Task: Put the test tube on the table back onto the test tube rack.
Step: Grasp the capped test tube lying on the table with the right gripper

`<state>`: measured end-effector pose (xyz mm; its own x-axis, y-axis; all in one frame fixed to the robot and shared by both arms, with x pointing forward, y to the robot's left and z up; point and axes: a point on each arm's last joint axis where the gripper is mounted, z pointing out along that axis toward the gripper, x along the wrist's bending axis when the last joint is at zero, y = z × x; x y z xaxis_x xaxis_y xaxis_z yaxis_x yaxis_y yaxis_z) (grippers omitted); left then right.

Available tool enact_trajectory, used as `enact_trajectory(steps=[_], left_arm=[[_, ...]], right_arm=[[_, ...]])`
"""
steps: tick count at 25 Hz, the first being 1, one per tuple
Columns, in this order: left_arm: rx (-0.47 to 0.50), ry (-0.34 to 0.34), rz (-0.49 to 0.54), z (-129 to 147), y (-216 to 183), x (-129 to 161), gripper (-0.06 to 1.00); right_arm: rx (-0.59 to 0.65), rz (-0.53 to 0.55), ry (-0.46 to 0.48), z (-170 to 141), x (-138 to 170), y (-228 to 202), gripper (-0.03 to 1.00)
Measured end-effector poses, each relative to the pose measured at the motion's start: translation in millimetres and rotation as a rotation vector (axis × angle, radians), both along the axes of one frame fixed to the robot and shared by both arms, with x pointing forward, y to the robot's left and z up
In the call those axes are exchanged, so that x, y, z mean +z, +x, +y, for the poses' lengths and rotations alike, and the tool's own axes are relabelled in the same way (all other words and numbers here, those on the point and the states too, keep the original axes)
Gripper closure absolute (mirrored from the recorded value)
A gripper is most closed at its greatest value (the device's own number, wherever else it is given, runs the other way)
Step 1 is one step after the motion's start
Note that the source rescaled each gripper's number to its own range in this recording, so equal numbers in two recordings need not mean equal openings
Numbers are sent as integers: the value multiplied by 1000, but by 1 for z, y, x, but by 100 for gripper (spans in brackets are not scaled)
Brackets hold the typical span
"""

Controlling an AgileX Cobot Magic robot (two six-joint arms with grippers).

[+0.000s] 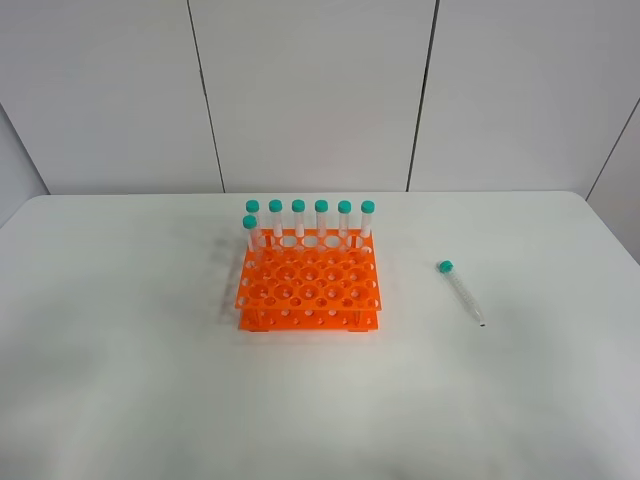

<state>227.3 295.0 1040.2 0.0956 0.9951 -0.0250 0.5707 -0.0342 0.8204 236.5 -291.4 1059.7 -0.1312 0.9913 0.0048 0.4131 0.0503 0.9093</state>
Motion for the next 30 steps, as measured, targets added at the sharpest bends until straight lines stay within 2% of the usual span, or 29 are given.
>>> enact_trajectory(steps=[2,5,9,12,16,22,26,30], left_arm=[[0,0,0,0,0,0,-6],[0,0,0,0,0,0,-6],[0,0,0,0,0,0,-6],[0,0,0,0,0,0,-6],[0,0,0,0,0,0,-6],[0,0,0,0,0,0,-6],[0,0,0,0,0,0,-6],[0,0,0,0,0,0,-6]], right_arm=[[-7,7,-8,0,13,9,9],[-14,88,-21,0,35,37,10],[-14,266,-32,2,54,96,10],[-14,408,-41,5,53,149,9],[-7,577,-63,8,32,225,-1],[29,781,-96,12,-17,320,-3],[74,867,-115,24,-52,365,-3],[139,926,-145,48,-82,383,-3]])
